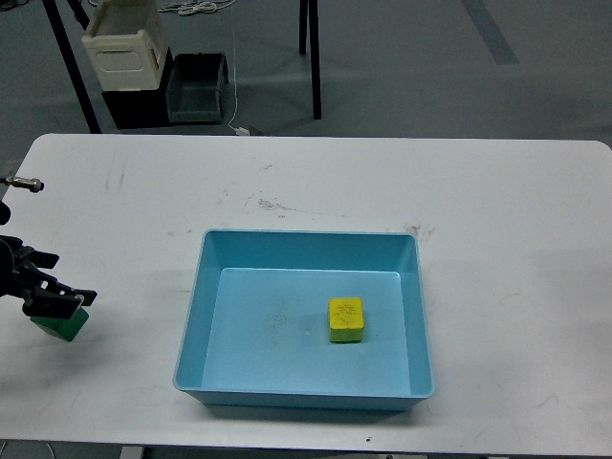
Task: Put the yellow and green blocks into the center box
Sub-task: 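Lower the left gripper onto the green cube and close it, then lift the green cube and carry it over the blue tray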
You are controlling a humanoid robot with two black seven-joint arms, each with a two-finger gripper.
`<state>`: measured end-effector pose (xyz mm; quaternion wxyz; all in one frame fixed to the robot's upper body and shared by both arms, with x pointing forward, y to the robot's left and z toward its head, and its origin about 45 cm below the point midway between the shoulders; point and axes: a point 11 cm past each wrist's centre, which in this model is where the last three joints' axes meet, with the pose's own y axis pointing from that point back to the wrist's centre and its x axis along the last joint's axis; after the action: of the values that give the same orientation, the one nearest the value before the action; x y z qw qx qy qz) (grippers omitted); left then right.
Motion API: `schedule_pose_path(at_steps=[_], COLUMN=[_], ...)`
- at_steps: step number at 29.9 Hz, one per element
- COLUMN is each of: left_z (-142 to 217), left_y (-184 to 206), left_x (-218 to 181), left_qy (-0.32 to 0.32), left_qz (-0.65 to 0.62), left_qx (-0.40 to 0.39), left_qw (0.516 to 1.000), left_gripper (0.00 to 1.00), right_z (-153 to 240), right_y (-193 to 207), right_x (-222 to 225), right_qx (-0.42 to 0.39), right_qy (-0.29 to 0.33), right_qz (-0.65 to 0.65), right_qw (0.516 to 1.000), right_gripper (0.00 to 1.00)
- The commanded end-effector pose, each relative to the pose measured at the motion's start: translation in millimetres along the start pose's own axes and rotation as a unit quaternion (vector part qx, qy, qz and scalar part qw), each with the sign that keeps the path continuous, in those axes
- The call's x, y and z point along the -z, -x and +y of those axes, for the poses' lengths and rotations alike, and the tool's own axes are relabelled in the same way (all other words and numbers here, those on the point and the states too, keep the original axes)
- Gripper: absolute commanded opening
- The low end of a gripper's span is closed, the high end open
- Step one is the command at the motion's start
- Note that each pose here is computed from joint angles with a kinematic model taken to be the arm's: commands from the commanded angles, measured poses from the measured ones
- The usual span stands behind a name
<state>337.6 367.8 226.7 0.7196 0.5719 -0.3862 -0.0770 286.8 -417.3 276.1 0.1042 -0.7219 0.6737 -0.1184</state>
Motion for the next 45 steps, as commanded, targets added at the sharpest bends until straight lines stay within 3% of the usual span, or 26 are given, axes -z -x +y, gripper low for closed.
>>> schedule_pose_path(at_steps=[1, 34, 37, 40, 45], left_z=[-4, -48, -50, -54, -51], left_y=[6, 45, 47, 61, 66], left_x=[-1, 25, 24, 23, 28], left_qy=[0.005, -0.025, -0.024, -0.027, -0.041], left_qz=[0.007, 0.052, 0.05, 0.033, 0.017], left_qx=[0.009, 0.068, 0.073, 0.1, 0.116], left_qw=[1.0, 0.996, 0.996, 0.994, 0.992], left_gripper=[1.0, 0.98, 0.9, 0.59, 0.38], right_z=[5, 15, 17, 19, 19], right_y=[-2, -9, -10, -10, -11], right_x=[-3, -6, -7, -8, -8], right_qx=[-0.006, -0.021, -0.022, -0.023, -0.024], right_qy=[0.005, 0.011, 0.015, 0.017, 0.016], right_qz=[-0.003, -0.014, -0.014, -0.013, -0.013], right_qw=[1.0, 1.0, 1.0, 0.999, 0.999], right_gripper=[1.0, 1.0, 1.0, 1.0, 1.0])
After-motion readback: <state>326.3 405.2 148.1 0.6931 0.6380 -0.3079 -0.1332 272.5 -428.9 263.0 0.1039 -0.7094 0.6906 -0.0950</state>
